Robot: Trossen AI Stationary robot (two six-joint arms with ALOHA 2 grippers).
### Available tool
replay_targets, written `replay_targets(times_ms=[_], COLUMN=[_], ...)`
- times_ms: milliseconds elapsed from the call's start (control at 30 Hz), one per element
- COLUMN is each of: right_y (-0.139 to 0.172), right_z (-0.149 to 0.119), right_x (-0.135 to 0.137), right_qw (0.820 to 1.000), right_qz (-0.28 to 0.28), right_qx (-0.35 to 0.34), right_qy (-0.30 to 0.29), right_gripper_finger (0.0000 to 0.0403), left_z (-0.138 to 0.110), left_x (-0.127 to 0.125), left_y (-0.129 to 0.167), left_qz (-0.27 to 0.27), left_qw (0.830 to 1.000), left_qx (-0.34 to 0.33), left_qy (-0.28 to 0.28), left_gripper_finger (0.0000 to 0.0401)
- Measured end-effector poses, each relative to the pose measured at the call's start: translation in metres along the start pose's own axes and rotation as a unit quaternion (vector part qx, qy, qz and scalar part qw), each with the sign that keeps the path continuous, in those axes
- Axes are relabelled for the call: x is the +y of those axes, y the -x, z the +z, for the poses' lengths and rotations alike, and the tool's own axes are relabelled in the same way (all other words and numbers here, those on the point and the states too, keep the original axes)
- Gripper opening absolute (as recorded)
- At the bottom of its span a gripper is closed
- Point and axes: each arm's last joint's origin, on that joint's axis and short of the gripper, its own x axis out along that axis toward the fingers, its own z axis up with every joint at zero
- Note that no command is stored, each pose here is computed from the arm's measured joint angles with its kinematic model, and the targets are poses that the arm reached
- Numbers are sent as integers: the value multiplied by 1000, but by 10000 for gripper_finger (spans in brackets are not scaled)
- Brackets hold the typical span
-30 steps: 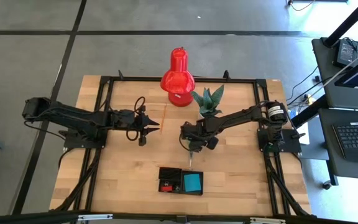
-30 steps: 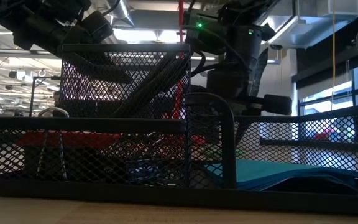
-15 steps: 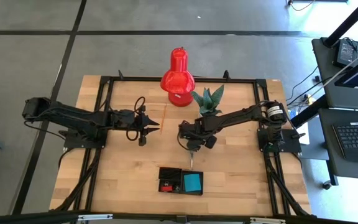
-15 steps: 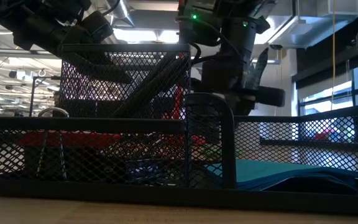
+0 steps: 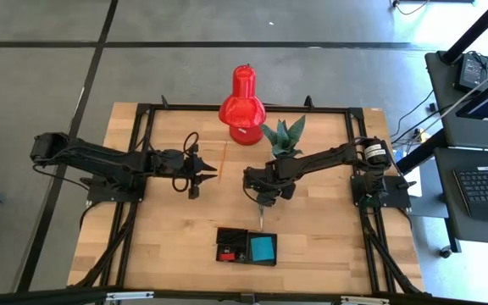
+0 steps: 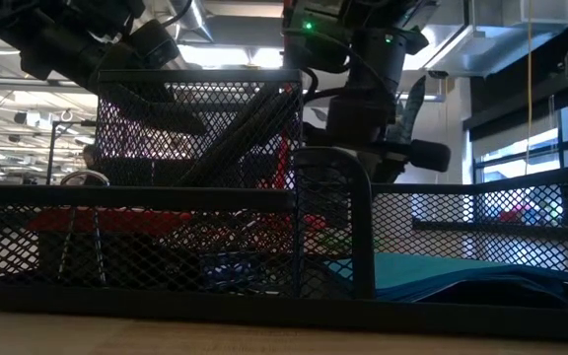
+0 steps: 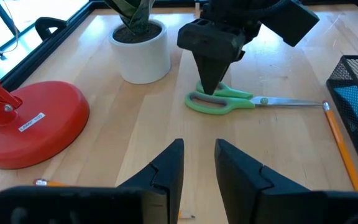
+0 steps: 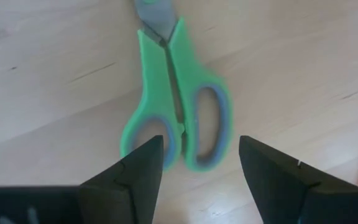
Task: Pick and place office supplies into organizer
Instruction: Put the green scissors into the desk organizer
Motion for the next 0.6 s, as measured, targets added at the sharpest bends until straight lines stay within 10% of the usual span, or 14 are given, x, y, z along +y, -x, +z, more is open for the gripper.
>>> replay_targets(times_ms=[600], right_y=[-5], right_z=[-5], right_x=[0], right_qw=[1000], right_qz=[12], right_qx=[5], right_qy=[23], right_gripper_finger=[212], left_z=[0], left_x=[0], left_y=[0], left_qz=[0], left_qw=[1000], left_qx=[0], left_qy=[5], left_gripper_finger=[86])
